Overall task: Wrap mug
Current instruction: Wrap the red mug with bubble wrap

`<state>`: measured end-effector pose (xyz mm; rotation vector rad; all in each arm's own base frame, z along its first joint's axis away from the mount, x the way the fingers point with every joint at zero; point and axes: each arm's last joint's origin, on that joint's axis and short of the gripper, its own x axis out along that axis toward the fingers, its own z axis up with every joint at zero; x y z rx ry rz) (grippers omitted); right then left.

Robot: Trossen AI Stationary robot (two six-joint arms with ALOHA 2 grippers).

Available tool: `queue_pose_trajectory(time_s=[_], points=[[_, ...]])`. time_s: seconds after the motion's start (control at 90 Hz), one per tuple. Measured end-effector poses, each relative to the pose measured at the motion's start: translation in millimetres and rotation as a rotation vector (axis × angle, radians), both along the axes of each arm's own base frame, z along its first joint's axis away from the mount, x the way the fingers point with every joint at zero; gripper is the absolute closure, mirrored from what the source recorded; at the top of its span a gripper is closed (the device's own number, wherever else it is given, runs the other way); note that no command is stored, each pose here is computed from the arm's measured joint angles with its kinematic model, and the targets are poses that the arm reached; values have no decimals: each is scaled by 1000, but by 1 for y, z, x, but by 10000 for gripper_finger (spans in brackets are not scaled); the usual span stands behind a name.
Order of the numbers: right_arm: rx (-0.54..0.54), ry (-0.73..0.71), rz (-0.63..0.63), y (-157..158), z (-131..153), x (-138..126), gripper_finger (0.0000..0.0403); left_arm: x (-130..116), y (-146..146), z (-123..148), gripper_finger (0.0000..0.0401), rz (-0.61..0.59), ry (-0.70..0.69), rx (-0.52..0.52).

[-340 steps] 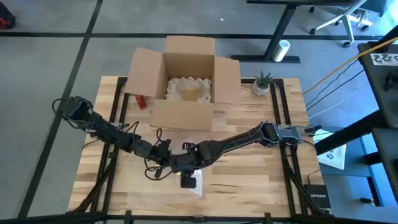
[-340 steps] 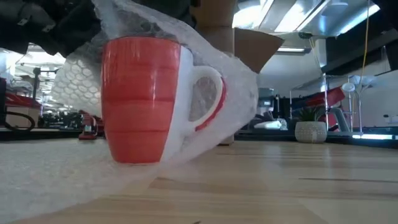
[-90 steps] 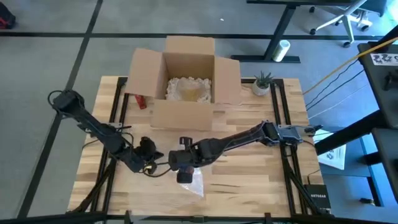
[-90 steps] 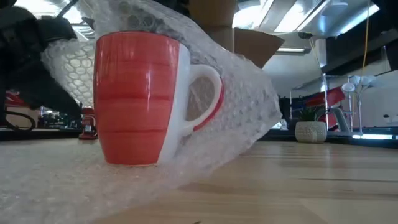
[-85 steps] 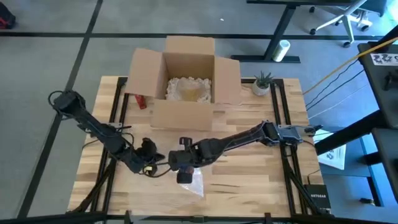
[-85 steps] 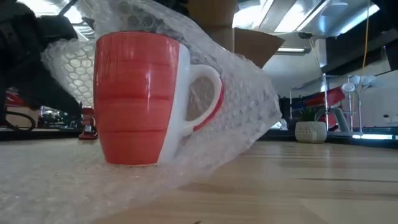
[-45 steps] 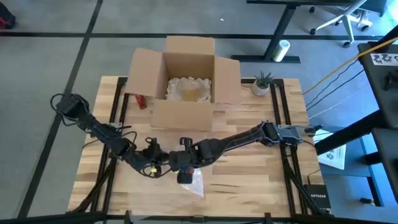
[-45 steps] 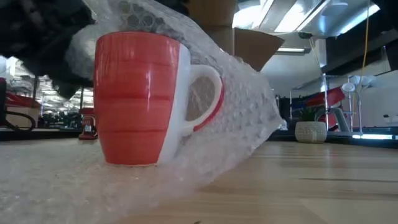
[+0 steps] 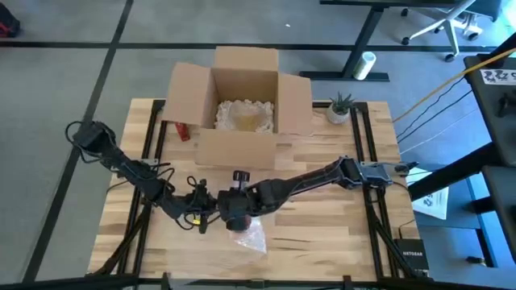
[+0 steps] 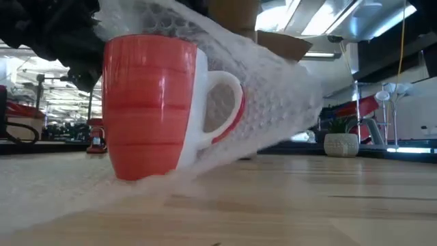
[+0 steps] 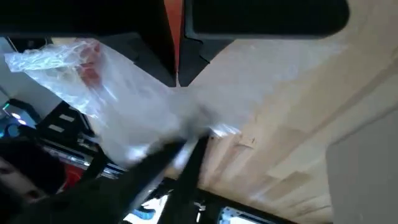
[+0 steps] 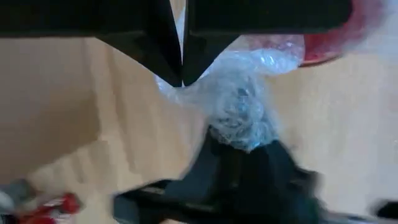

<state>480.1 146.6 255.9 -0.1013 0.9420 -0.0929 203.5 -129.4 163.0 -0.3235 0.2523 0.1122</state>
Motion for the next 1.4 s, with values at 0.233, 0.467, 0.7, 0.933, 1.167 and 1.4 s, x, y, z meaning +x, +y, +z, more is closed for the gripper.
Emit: queue_pose_trajectory(time_s=[0.233,0.467,0.7,0.933,1.167,1.4], points=[[206,64,142,8,0,-2,403,0,-2,4,400,-22,-32,13],[304,174,158,10,-10,-6,403,2,-6,13,400,-66,-103,15],[297,225,146,13,-43,-6,403,-3,-13,16,400,-98,-117,0],[320,221,142,12,-69,-6,403,-14,-20,9,400,-99,-33,-57],[343,160,162,16,-51,0,403,-15,-14,-5,401,-6,66,-72],[349,130,168,17,-31,2,403,-6,-12,9,401,-56,-47,-40]])
